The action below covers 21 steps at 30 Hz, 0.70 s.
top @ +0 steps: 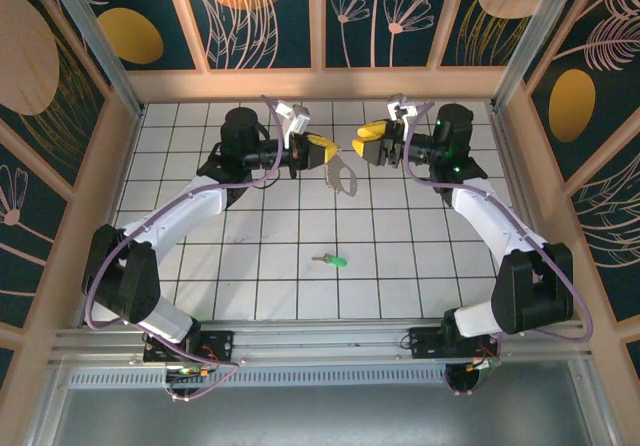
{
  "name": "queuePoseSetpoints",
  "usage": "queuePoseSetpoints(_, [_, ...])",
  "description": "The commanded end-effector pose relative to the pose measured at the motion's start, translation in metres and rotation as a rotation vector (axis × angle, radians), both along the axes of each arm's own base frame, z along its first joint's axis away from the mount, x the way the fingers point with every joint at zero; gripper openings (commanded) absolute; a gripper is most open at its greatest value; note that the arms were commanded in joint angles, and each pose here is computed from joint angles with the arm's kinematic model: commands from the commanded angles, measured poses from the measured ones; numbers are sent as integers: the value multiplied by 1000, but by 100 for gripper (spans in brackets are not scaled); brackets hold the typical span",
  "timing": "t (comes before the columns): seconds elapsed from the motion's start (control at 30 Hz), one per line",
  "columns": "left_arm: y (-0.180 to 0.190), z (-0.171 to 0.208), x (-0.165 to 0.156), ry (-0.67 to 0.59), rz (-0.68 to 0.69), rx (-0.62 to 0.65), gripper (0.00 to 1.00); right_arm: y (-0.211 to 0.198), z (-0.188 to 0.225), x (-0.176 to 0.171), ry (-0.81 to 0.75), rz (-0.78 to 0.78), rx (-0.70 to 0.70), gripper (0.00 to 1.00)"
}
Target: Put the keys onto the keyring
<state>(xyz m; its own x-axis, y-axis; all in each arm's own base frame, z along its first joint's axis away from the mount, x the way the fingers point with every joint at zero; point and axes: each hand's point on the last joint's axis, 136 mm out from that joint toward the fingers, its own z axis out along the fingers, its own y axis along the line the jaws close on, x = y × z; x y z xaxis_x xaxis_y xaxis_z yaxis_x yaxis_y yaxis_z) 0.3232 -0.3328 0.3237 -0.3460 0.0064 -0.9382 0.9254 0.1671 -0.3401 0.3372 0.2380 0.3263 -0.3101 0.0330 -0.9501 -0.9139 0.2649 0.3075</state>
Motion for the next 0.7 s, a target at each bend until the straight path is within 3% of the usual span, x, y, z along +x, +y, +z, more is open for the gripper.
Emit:
queuePoseSetpoints(0.0, [3,39,-15,-111,-41,-43,0,8,5,-12,-41,23,4,50])
queuePoseSetpoints(0.2, [5,45,-21,-128,-48,-39,0,23,6,-34,-48,65,25,50])
queuePoseSetpoints(0.47, [8,45,-24,-160,-44,-23,0,5,19,-52,-71,-42,107,47])
queuePoseSetpoints(0.67, [8,44,-26,-175,-55,-9,0,3,31,-59,-60,-19,161,47])
